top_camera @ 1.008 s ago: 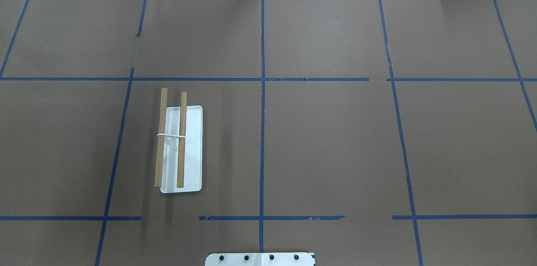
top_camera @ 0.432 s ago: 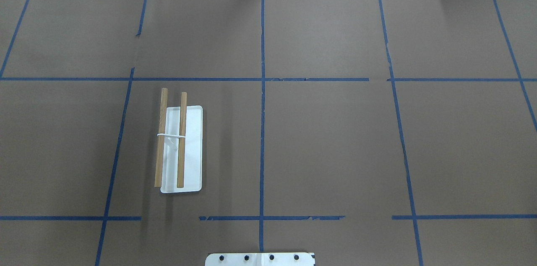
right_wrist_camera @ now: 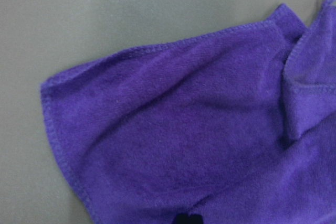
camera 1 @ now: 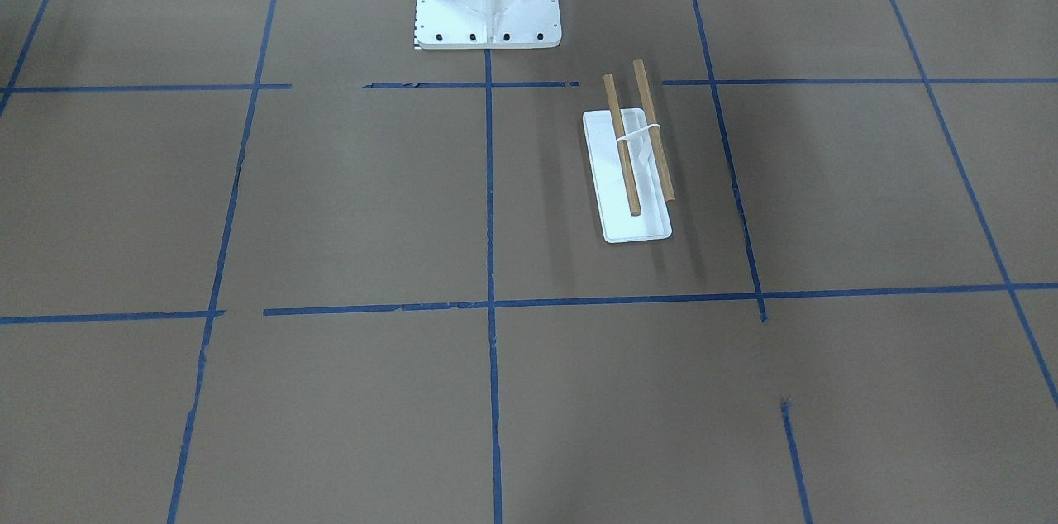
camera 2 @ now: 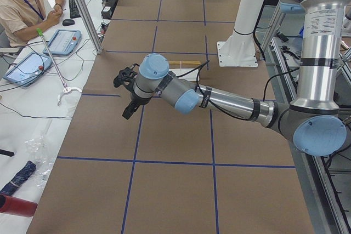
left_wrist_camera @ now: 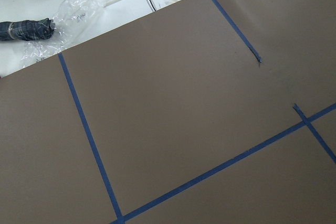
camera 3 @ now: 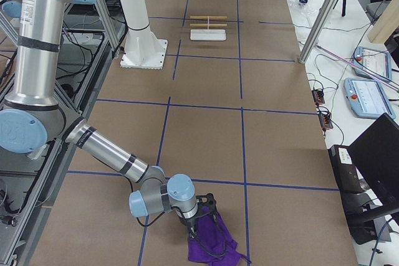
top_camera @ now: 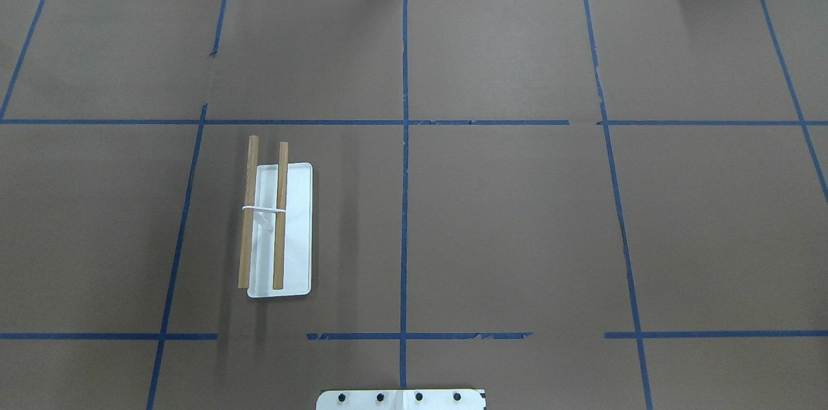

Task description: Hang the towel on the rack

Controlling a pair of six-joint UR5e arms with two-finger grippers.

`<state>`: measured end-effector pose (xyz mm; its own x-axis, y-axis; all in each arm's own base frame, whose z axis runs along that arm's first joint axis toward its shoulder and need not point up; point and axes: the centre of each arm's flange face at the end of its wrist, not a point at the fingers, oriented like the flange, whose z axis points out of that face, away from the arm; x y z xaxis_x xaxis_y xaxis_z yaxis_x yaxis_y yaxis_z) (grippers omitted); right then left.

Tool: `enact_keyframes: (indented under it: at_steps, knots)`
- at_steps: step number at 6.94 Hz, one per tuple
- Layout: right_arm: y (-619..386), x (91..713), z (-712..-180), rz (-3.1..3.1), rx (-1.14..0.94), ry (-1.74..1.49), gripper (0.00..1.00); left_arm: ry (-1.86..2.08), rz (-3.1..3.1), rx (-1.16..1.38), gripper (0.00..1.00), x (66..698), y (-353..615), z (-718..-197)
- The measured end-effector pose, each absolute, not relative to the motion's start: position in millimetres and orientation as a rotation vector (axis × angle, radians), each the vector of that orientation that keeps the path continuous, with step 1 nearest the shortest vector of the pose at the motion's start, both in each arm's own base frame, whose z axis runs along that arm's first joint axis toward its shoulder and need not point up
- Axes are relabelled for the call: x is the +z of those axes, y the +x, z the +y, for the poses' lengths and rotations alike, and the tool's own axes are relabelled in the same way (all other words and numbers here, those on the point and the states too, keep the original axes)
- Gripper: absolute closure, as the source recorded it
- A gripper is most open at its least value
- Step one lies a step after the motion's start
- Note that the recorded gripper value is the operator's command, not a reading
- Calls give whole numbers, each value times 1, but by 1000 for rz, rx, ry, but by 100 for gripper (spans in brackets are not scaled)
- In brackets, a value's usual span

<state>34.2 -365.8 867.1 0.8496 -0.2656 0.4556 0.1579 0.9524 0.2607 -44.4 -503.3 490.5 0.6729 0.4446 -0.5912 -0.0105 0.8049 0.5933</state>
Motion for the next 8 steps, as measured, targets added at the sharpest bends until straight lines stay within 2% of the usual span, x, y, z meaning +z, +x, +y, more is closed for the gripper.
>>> enact_keyframes:
  at_steps: [2,4,8]
  knots:
    - [42,835,-381,-509,-262,300,100,602,799,279,0,490,-44,-503]
    - [56,773,-406,-541,-249,401,100,685,794,315,0,485,-44,-504]
    - [34,531,-480,-762,-336,595,100,758,791,348,0,480,-42,-509]
